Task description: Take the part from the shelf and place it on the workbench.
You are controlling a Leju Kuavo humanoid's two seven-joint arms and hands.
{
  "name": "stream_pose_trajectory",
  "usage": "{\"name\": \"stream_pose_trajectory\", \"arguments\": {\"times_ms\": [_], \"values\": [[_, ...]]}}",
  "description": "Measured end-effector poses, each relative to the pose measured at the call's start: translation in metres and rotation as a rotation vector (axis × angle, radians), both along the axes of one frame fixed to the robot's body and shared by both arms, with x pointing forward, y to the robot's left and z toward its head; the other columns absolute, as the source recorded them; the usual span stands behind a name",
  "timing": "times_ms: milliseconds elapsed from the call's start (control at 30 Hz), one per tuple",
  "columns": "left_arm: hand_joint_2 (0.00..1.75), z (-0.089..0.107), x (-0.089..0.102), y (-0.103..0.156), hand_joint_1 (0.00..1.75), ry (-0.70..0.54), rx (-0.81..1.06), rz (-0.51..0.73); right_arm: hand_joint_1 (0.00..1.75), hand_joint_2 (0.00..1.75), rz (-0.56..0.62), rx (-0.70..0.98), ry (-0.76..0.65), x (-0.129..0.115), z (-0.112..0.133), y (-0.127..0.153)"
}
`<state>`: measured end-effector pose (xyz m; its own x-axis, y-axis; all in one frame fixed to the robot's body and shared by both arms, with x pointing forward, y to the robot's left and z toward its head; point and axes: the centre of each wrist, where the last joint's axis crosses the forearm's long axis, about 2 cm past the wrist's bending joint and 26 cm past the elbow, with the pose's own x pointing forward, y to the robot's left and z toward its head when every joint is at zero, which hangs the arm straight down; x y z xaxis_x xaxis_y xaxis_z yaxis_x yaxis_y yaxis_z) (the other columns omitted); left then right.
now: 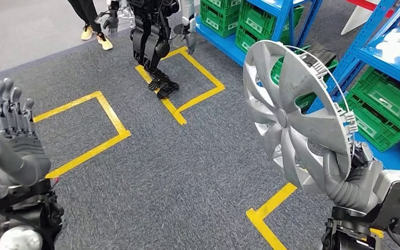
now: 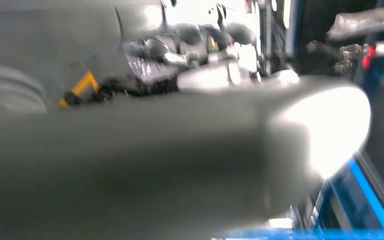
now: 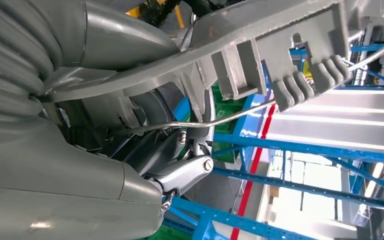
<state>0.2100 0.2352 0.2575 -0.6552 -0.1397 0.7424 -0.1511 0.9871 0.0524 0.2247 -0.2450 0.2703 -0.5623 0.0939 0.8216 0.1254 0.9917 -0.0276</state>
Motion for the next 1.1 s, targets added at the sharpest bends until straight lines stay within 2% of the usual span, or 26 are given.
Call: {"name": "stream_pose_trajectory", "arguments": {"times_ms": [1100], "values": [[0.0, 0.0049, -0.0013, 0.0017, 0.0, -0.027, 0.01, 0.016, 1.75, 1.75, 0.002, 0.007, -0.007, 0.0049, 0.0006, -0.0001]]}}
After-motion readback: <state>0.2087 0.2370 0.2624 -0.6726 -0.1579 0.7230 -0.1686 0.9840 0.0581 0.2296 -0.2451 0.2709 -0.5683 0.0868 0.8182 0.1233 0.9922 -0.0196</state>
